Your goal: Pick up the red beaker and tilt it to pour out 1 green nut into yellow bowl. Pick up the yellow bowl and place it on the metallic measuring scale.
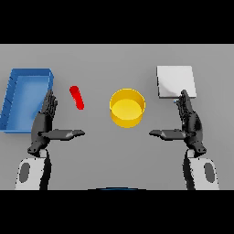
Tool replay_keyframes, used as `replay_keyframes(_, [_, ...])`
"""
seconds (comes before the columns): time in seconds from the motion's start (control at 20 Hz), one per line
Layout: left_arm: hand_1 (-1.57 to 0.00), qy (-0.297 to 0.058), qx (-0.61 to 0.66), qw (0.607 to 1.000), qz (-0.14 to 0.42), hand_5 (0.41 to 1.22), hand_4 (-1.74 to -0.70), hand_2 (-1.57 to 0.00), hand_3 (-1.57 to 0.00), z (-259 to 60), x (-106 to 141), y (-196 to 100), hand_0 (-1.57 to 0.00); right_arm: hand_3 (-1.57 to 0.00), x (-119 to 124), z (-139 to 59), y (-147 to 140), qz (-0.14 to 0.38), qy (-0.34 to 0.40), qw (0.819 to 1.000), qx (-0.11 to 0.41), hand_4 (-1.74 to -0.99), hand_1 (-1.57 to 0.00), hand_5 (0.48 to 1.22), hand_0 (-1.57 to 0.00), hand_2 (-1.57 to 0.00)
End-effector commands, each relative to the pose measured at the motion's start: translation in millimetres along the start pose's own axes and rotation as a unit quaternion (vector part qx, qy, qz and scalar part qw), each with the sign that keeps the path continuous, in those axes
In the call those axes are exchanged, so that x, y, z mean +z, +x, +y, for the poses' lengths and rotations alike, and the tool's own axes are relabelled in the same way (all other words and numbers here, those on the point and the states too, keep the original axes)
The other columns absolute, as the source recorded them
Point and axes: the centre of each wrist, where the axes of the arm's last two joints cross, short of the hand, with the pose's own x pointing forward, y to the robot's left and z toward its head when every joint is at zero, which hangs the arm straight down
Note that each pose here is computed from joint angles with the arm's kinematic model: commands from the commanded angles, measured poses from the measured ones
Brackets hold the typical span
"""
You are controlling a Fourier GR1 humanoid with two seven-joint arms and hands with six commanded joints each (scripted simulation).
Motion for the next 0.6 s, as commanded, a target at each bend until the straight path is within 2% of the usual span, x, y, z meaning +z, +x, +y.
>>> replay_keyframes(0.0, [0.00, 0.000, 0.000, 1.000, 0.000, 0.652, -1.20, 0.00, 0.00, -0.3, 0.1, 0.0, 0.00, 0.00, -0.4, -0.5, 0.1, 0.000, -0.001, 1.000, 0.000, -1.245, 0.00, 0.681, 0.00, 0.00])
replay_keyframes(0.25, [0.00, -0.002, 0.002, 1.000, -0.005, 0.652, -1.20, 0.00, 0.00, -4.0, 1.7, 1.7, 0.00, 0.00, -3.4, -1.9, 1.7, 0.001, 0.001, 1.000, 0.000, -1.245, 0.00, 0.681, 0.00, 0.00])
replay_keyframes(0.3, [0.00, -0.014, -0.037, 0.999, -0.015, 0.652, -1.20, 0.00, 0.00, -1.9, 10.6, 5.5, 0.00, 0.00, 6.1, -9.3, 4.1, -0.039, 0.003, 0.997, 0.073, -1.245, 0.00, 0.681, 0.00, 0.00])
replay_keyframes(0.35, [0.00, -0.024, -0.060, 0.998, -0.023, 0.649, -1.21, 0.00, 0.00, -1.9, 18.3, 9.5, 0.00, 0.00, 12.6, -8.7, 5.9, -0.060, 0.012, 0.992, 0.114, -1.242, 0.00, 0.678, 0.00, 0.00])
replay_keyframes(0.45, [0.00, -0.032, -0.083, 0.996, -0.019, 0.654, -1.22, 0.00, 0.00, 0.7, 27.2, 16.1, 0.00, 0.00, 20.7, -4.6, 7.3, -0.066, 0.021, 0.986, 0.152, -1.235, 0.00, 0.679, 0.00, 0.00])
replay_keyframes(0.55, [0.00, -0.038, -0.090, 0.995, -0.004, 0.660, -1.22, 0.00, 0.00, -3.5, 26.3, 17.8, 0.00, 0.00, 20.9, -2.7, 11.8, -0.068, 0.023, 0.984, 0.161, -1.235, 0.00, 0.678, 0.00, 0.00])
